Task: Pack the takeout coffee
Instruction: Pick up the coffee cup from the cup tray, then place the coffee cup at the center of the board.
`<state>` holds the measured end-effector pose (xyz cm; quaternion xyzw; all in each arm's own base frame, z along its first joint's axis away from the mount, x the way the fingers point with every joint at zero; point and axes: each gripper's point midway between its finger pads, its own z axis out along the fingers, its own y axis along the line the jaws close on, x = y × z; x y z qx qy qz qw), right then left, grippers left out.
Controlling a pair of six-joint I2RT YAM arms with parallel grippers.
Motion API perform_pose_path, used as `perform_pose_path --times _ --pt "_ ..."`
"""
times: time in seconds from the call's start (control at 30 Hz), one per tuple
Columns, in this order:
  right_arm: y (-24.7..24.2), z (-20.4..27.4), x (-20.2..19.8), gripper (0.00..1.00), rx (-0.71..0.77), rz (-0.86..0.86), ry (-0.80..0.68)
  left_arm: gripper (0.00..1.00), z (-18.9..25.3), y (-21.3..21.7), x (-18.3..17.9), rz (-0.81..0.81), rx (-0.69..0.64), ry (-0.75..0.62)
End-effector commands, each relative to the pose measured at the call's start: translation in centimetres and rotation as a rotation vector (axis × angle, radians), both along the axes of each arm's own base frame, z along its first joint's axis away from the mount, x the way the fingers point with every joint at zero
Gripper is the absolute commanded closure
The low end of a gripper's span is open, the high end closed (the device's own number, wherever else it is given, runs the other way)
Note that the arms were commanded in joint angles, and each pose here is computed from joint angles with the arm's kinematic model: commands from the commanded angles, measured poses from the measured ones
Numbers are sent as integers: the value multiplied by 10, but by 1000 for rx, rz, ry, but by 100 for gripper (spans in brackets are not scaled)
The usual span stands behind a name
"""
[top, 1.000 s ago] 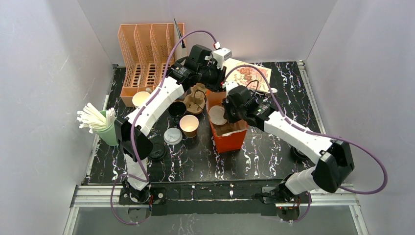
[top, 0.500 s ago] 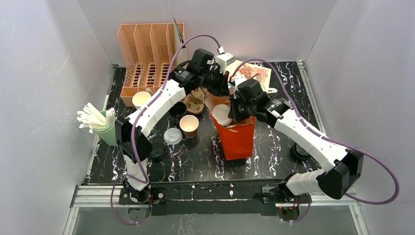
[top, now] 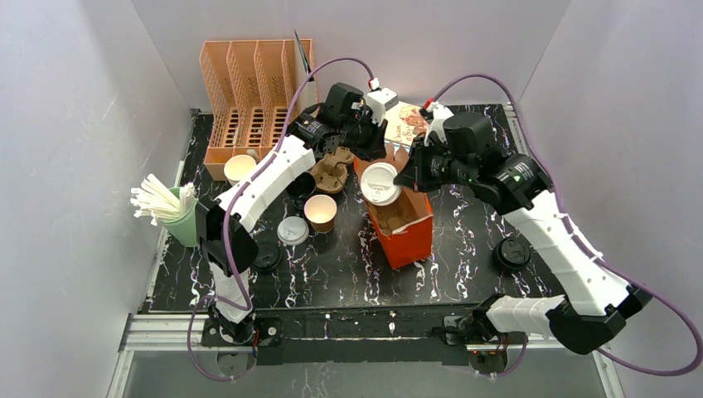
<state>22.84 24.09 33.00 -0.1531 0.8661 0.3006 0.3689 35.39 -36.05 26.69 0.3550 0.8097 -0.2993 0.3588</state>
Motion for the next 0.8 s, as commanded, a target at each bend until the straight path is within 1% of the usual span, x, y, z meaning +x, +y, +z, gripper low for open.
perform_pose_path --times 0.0,0.1,0.17,0.27,0.37,0.43,0.5,0.53,0.63,0.77 --pt "-6 33 -24 99 101 -11 30 91 28 3 9 34 -24 -101" --pt "-1 59 -34 99 191 12 28 72 46 2 23 82 -44 -151" --pt "6 80 -42 99 261 50 36 64 65 2 33 127 -68 -191" --pt "16 108 -53 99 343 131 20 55 102 9 42 191 -108 -265" --pt "20 129 -62 99 388 189 -10 48 149 30 41 296 -158 -345" --pt "27 141 -70 99 426 267 -12 43 177 51 35 376 -185 -391" --pt "35 155 -76 99 462 335 -18 41 195 75 24 455 -201 -412" --pt "40 159 -77 99 476 363 -13 40 207 91 12 495 -218 -417" --pt "57 151 -77 99 487 446 65 37 209 135 -19 636 -220 -354" --pt "77 86 -63 99 401 420 310 28 175 194 -71 840 -163 -161"
